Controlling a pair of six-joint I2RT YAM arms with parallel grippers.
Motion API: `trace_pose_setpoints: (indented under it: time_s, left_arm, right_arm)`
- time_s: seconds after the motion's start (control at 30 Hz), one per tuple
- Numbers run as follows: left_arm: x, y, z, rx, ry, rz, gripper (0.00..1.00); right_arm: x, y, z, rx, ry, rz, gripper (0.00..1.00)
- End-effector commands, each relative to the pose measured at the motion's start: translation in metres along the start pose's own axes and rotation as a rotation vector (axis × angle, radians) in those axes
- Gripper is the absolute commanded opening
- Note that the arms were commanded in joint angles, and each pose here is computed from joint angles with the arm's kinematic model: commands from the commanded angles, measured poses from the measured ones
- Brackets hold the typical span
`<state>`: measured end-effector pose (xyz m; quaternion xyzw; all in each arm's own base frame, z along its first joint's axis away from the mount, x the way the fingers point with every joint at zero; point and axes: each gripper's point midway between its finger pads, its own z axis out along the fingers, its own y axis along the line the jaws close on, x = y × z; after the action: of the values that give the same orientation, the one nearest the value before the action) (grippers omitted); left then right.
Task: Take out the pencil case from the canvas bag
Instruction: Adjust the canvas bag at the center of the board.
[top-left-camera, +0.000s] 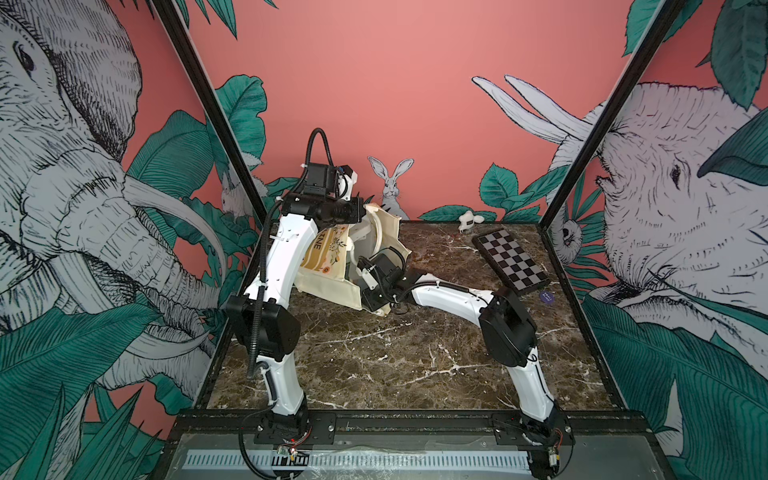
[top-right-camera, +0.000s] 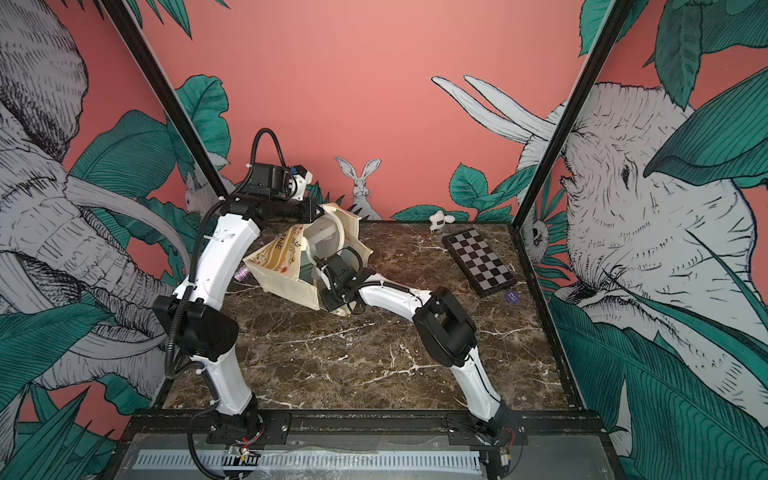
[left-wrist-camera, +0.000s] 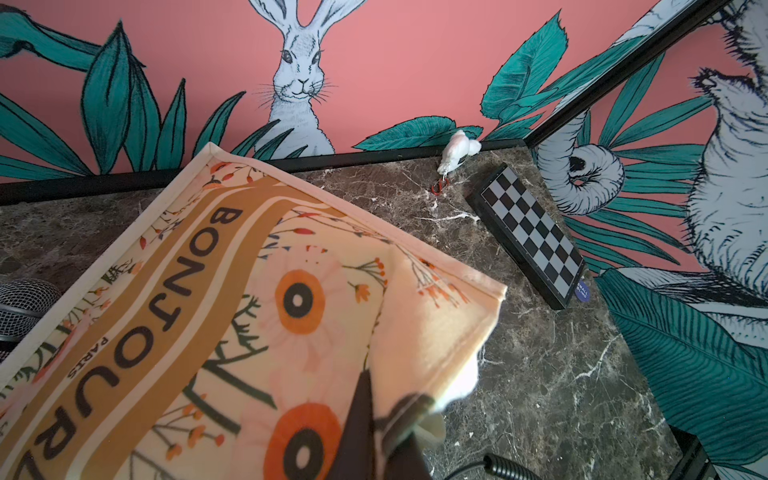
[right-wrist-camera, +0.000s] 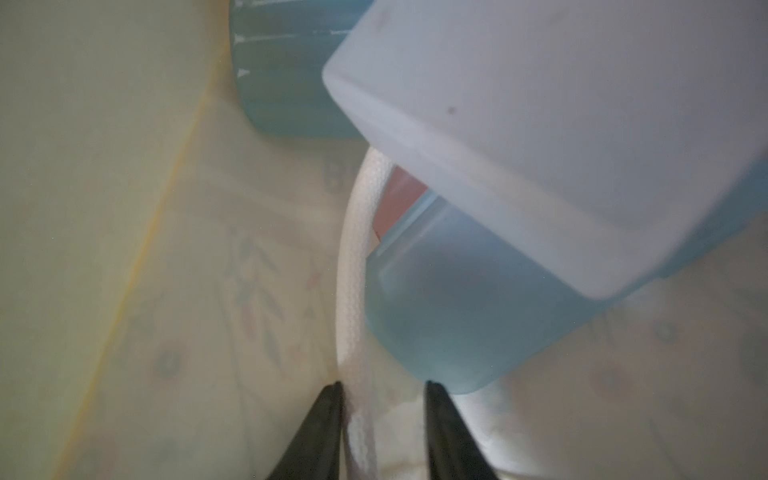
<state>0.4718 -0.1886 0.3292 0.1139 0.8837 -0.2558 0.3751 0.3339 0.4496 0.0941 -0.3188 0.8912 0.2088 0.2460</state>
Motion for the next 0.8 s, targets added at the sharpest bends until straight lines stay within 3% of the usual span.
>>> trace_pose_setpoints:
  time_s: [0.0,0.33,0.57,0.77]
  left_arm:
    - [-0.022,-0.012,-0.039,-0.017,-0.097,0.030,0.00]
    - [-0.022,0.002,-0.043,-0.103,-0.102,0.032,0.00]
    - [-0.021,0.006,-0.042,-0.120,-0.097,0.031,0.00]
    - [-0.021,0.011,-0.039,-0.134,-0.098,0.020,0.00]
  right_arm:
    - [0.002,-0.003,-0.015,0.042,-0.010,-0.003,0.24]
    - [0.000,-0.018,-0.072,0.105,-0.184,0.071,0.09]
    - [0.031,-0.047,-0.086,0.220,-0.212,0.190,0.01]
    - [0.057,-0.066,-0.094,0.284,-0.237,0.304,0.01]
